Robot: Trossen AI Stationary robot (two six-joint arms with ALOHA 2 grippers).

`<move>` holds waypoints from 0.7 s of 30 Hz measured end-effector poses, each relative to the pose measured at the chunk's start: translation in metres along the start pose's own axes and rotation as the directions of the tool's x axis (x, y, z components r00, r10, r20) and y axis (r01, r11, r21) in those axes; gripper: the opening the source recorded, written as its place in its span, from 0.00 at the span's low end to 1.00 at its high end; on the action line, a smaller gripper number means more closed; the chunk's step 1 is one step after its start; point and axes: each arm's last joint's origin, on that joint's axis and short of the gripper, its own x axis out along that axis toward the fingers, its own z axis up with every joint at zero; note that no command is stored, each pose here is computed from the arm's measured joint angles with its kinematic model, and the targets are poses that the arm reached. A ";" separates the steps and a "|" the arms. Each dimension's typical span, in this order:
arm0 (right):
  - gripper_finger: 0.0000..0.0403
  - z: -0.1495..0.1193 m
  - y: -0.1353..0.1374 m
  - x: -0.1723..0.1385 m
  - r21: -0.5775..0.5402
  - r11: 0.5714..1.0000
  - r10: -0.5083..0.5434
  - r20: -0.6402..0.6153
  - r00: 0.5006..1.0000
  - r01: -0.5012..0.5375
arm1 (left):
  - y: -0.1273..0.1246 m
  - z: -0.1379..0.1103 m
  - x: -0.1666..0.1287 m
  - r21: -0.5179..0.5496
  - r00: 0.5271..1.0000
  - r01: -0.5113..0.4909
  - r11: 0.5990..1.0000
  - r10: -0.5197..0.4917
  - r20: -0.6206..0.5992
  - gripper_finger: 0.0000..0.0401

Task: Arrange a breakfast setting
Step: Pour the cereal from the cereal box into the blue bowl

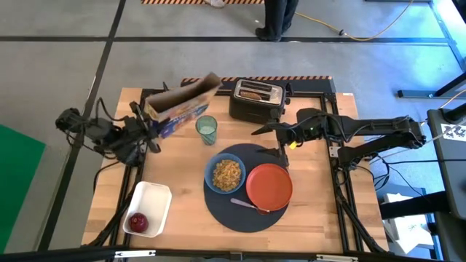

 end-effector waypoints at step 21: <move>0.67 -0.002 0.000 0.000 -0.005 1.000 0.003 -0.014 1.000 -0.003 | 0.002 -0.118 0.005 -0.107 0.928 -0.372 0.922 0.370 -0.034 0.23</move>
